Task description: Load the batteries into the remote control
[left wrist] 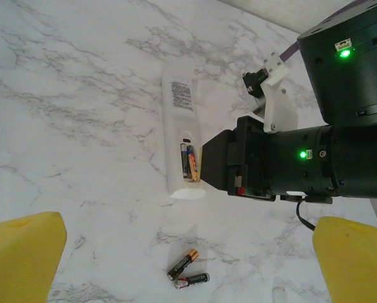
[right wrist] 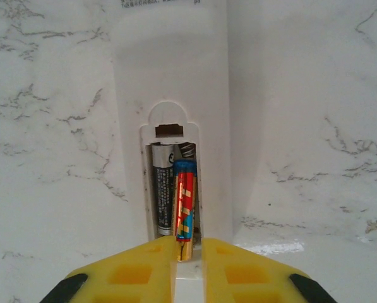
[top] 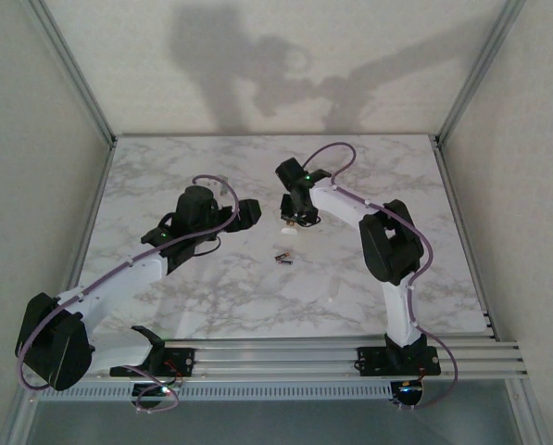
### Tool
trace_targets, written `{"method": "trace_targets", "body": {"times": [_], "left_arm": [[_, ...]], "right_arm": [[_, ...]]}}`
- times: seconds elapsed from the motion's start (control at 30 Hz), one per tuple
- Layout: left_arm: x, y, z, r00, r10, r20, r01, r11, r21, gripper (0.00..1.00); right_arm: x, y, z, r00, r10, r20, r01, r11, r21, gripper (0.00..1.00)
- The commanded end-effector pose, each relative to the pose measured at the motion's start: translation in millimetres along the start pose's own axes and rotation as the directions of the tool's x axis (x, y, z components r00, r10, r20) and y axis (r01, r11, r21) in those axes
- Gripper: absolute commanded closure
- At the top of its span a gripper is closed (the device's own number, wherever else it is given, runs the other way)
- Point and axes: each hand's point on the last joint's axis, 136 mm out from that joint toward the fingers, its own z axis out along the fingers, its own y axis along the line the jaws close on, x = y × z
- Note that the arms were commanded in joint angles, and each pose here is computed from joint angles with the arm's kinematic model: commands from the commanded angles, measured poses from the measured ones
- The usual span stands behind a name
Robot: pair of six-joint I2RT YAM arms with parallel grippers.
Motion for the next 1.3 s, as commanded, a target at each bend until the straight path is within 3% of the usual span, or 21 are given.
{"method": "trace_targets", "body": {"times": [0.0, 1.27], "left_arm": [[-3, -4, -5, 1.000, 0.000, 0.024, -0.001, 1.000, 0.016, 0.00], [2, 2, -4, 1.000, 0.003, 0.017, -0.003, 1.000, 0.000, 0.01]], "right_arm": [[6, -2, -3, 1.000, -0.026, -0.014, 0.026, 0.999, 0.021, 0.81], [3, -8, 40, 0.988, -0.144, -0.048, 0.150, 0.978, 0.145, 0.89]]}}
